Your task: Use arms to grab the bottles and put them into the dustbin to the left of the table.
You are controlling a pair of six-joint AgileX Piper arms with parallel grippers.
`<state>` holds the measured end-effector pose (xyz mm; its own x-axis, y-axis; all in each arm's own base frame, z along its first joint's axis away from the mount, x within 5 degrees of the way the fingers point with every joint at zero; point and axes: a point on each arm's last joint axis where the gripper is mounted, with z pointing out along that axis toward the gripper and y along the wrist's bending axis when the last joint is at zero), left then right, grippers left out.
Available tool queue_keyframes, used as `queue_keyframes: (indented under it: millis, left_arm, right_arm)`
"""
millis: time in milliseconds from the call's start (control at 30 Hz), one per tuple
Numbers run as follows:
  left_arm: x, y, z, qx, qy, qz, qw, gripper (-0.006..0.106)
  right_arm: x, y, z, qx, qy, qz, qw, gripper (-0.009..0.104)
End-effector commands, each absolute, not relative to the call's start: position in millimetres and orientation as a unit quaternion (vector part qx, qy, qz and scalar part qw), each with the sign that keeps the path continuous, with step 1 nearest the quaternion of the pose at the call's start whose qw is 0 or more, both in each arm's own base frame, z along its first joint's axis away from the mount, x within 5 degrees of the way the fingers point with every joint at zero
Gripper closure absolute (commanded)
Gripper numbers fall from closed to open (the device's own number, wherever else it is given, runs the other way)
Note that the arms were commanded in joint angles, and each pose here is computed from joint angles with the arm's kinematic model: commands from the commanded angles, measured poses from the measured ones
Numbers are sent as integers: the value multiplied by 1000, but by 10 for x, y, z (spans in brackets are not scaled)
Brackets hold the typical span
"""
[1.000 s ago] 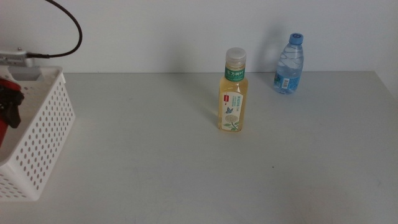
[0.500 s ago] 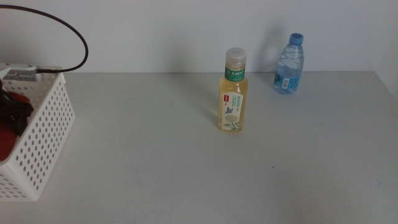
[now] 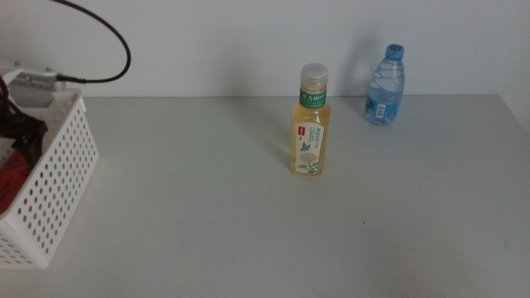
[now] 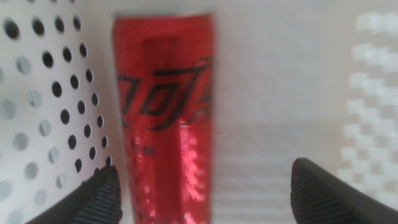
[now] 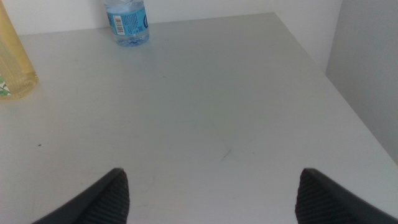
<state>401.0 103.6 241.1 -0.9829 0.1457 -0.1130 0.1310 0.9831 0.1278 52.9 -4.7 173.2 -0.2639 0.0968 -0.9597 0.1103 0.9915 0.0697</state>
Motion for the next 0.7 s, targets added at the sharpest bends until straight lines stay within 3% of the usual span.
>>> queue_keyframes:
  millis: [0, 433, 667]
  left_arm:
    - [3927, 861, 3002, 57, 988, 82, 121, 7]
    - [3185, 163, 4350, 71, 951, 69, 293, 7]
    - [2469, -149, 4600, 106, 899, 50, 422, 7]
  right_arm:
    - [526, -50, 1817, 58, 770, -12, 635, 1]
    - [526, -50, 1817, 58, 770, -12, 635, 1]
    - [526, -50, 1817, 58, 770, -12, 635, 1]
